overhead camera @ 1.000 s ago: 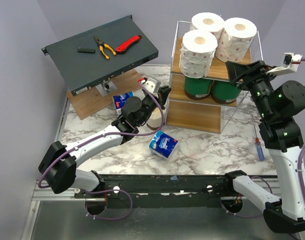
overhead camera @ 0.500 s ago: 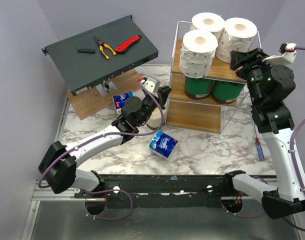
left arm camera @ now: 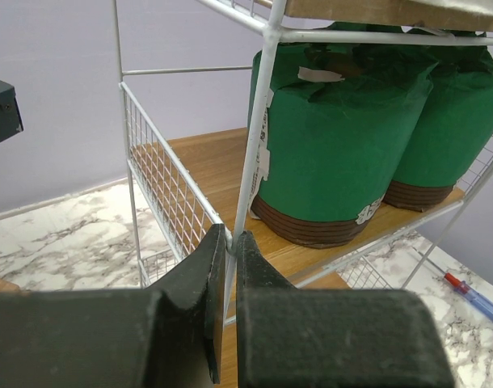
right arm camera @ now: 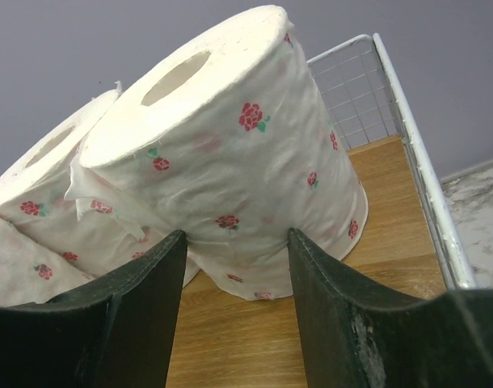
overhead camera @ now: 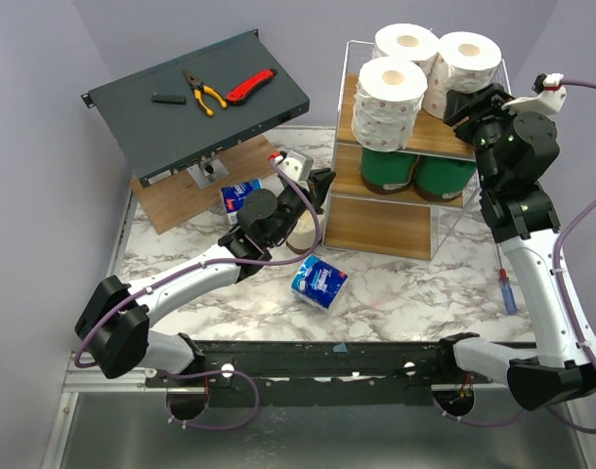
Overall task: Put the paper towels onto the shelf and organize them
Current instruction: Adjust the paper towel on the shelf.
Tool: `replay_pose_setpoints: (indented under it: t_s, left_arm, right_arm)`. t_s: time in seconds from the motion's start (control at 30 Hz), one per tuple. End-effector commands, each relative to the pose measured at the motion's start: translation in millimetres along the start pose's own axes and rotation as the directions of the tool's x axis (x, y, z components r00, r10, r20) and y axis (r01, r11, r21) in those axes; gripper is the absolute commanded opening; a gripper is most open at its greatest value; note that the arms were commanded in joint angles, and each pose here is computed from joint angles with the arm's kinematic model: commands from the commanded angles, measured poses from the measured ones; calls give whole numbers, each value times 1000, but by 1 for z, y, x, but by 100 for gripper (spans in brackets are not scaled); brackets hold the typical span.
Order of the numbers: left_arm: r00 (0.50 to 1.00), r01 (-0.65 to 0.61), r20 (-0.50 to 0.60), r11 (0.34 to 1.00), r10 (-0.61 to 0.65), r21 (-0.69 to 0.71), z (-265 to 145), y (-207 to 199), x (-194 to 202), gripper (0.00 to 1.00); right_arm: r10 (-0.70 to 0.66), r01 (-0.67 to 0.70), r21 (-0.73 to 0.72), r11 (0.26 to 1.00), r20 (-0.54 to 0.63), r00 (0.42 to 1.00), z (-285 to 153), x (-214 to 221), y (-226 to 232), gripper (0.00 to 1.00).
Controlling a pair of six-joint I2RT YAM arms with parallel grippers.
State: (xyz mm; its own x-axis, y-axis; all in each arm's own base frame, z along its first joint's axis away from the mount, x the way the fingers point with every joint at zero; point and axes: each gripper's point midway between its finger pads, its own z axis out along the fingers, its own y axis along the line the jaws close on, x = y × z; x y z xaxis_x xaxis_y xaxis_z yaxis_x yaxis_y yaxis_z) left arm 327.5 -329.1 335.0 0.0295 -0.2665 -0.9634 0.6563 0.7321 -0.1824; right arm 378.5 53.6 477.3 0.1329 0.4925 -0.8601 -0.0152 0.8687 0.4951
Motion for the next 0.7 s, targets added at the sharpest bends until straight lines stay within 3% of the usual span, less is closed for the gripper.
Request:
replay_pose_setpoints:
  t_s: [0.0, 0.13, 0.37, 0.53, 0.67]
  left_arm:
    - [1000, 21, -12, 1000, -21, 21, -2, -7, 3, 0]
    - [1000, 20, -13, 1000, -20, 21, -1, -7, 3, 0]
    - [1000, 15, 1, 1000, -15, 21, -2, -7, -4, 0]
    - [1000, 28, 5, 999, -29, 16, -3, -7, -7, 0]
    - [1000, 31, 6, 1000, -31, 5, -4, -6, -11, 17]
  right_arm:
    - [15, -16, -63, 998, -4, 1000, 9, -2, 17, 57]
    - [12, -13, -70, 997, -17, 1000, 8, -1, 18, 57]
    - [7, -3, -55, 998, 63, 998, -24, -34, 15, 61]
    - [17, -12, -118, 993, 45, 999, -45, -43, 27, 77]
    - [21, -17, -185, 983, 16, 1000, -60, -44, 38, 86]
